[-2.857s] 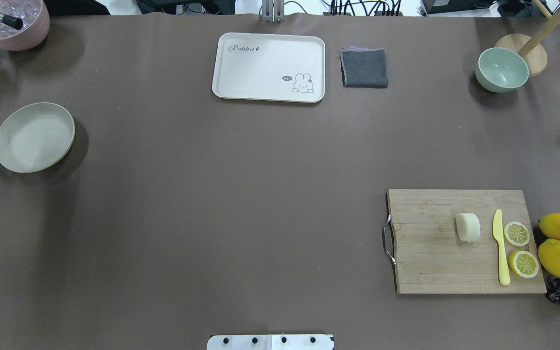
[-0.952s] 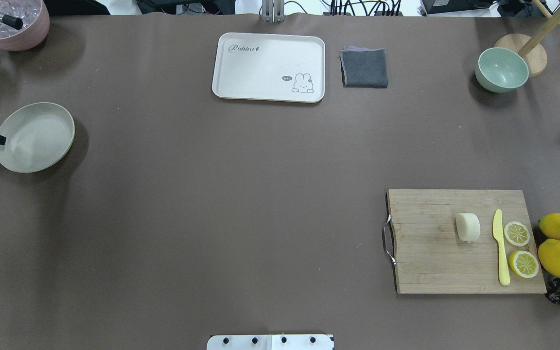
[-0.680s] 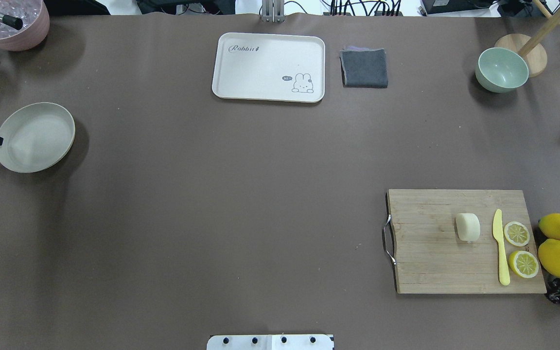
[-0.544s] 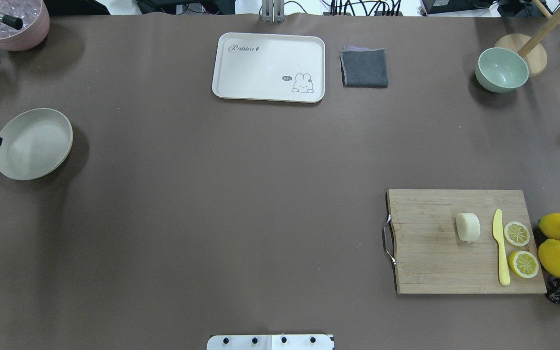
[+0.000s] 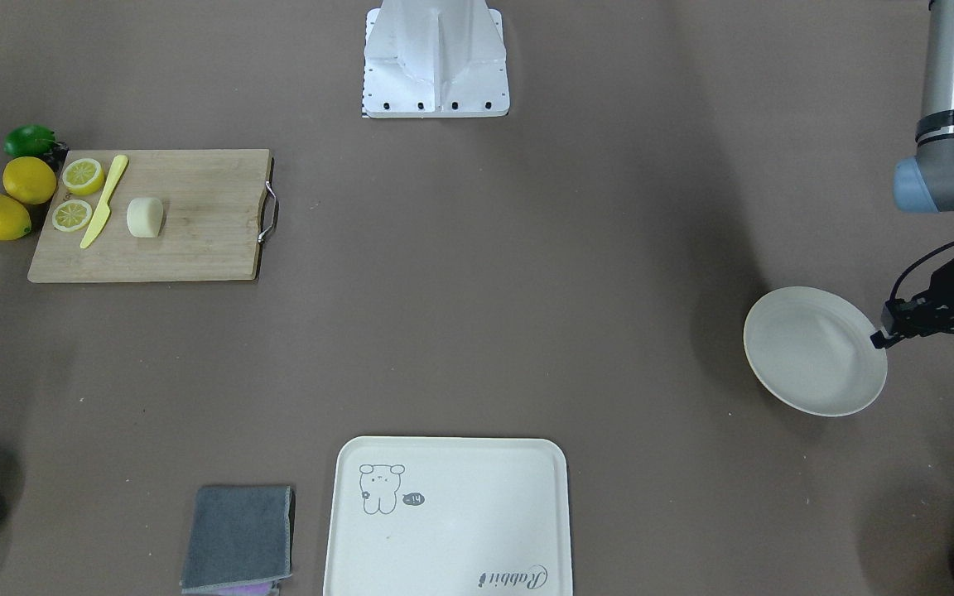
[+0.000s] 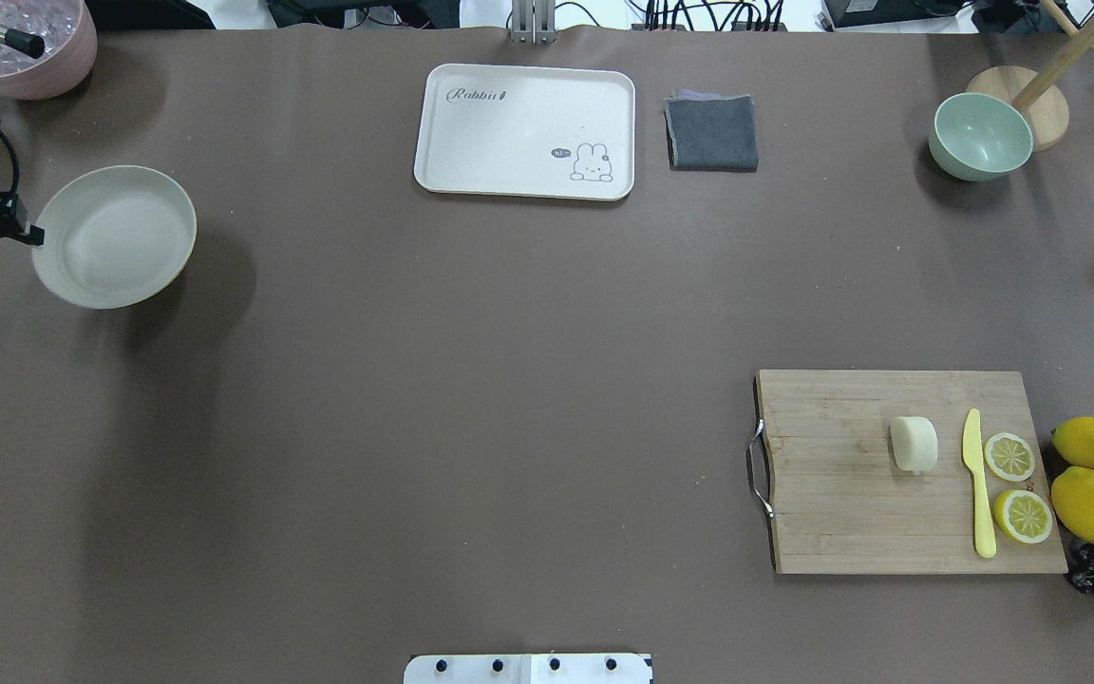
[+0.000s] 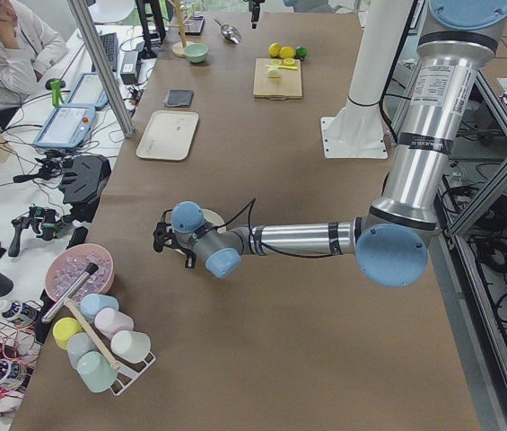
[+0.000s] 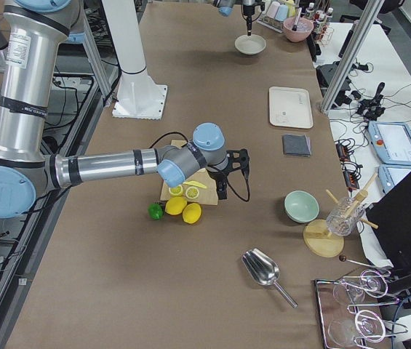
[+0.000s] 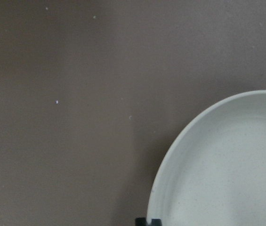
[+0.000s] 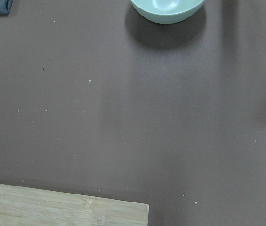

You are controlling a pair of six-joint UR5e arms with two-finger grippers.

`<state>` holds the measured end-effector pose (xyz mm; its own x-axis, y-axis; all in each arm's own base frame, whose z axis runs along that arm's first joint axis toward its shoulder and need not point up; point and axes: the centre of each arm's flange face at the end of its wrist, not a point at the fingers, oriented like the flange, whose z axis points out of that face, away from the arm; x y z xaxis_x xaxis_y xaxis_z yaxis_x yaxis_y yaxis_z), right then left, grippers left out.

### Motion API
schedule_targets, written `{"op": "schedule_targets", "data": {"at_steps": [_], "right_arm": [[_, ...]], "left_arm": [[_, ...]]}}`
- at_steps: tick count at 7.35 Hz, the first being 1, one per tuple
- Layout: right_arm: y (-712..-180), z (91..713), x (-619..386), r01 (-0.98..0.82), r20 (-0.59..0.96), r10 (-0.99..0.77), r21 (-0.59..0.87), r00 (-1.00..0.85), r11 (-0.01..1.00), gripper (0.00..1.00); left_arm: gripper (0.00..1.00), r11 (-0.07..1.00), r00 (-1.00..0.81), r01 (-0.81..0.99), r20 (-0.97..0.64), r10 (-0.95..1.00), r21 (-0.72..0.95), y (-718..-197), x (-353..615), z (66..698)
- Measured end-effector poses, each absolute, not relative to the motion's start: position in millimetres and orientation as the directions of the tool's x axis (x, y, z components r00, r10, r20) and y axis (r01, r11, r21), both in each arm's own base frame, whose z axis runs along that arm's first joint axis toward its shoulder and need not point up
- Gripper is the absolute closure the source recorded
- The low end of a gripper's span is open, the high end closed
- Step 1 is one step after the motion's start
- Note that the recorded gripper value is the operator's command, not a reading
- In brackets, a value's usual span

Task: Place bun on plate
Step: 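Grip the beige plate rim with the left gripper and drag it to mid-table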

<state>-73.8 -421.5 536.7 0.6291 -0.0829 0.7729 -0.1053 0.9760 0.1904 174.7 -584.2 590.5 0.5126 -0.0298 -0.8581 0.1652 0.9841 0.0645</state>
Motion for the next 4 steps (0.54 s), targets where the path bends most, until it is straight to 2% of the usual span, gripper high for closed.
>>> {"op": "schedule_targets", "data": {"at_steps": [4], "right_arm": [[-423,534,-74,-0.117,0.776,-0.070,0.182,0.626,0.976,0.00]], "left_arm": [[1.00,0.983,0.345,0.177,-0.931,-0.116,-0.057,-567,313,419]]}}
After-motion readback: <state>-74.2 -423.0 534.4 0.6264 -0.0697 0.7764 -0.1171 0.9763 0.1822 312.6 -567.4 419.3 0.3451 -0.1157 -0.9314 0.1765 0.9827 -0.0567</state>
